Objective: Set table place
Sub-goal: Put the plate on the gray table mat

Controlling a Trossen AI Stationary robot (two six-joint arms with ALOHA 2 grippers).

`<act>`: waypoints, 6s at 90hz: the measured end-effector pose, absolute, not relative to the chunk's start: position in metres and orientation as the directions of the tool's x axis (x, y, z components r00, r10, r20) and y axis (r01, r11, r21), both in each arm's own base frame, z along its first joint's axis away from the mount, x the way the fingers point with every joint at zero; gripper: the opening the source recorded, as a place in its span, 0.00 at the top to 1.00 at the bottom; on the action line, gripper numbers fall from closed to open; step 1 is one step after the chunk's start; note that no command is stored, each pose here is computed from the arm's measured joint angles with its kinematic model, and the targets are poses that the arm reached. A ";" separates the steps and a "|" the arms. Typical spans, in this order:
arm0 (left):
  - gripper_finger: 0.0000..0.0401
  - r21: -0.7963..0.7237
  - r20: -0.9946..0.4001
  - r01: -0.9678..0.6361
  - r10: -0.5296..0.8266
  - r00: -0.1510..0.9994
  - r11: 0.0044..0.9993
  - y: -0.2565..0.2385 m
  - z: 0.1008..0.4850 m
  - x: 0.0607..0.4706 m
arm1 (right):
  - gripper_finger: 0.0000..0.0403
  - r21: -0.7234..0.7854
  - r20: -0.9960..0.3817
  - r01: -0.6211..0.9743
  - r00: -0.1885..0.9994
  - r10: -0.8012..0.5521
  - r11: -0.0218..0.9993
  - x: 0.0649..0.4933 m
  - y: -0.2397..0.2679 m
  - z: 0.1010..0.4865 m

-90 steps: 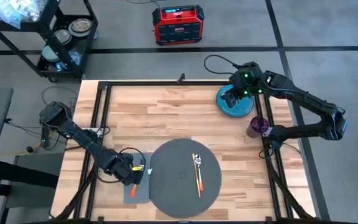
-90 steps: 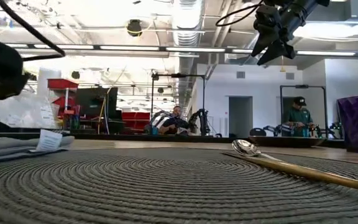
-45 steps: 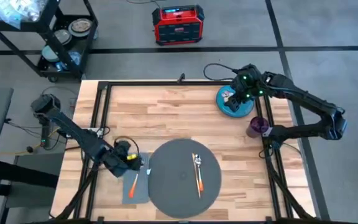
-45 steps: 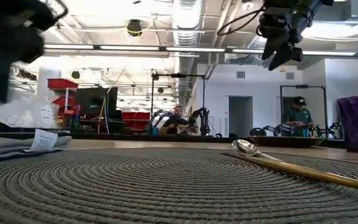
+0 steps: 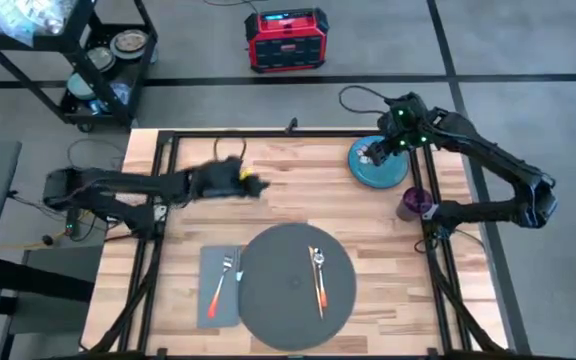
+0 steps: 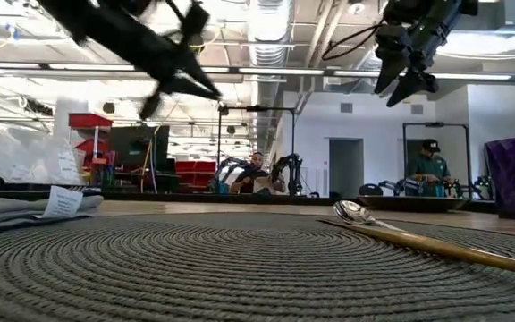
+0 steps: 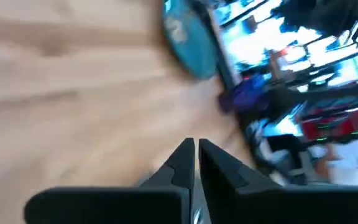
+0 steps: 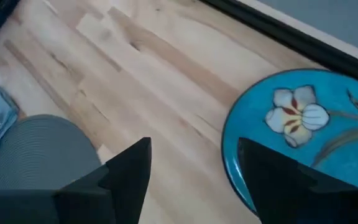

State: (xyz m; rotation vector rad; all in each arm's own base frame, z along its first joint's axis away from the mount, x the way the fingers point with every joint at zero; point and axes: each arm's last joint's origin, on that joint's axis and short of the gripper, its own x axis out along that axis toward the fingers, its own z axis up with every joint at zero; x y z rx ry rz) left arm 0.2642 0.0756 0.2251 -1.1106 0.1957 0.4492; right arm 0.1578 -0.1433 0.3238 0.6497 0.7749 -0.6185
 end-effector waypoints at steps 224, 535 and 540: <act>1.00 -0.359 -0.853 -0.688 0.078 0.516 0.630 0.092 0.214 0.290 | 1.00 0.463 -0.882 0.669 0.413 0.227 0.581 0.278 -0.185 0.158; 0.83 -0.815 -0.516 -0.540 0.162 0.841 0.211 0.092 0.155 0.230 | 0.37 0.679 -0.717 0.606 0.668 0.198 0.414 0.228 -0.176 0.157; 0.83 -0.813 -0.520 -0.545 0.167 0.838 0.206 0.094 0.155 0.230 | 0.38 0.688 -0.711 0.609 0.676 0.196 0.396 0.225 -0.176 0.153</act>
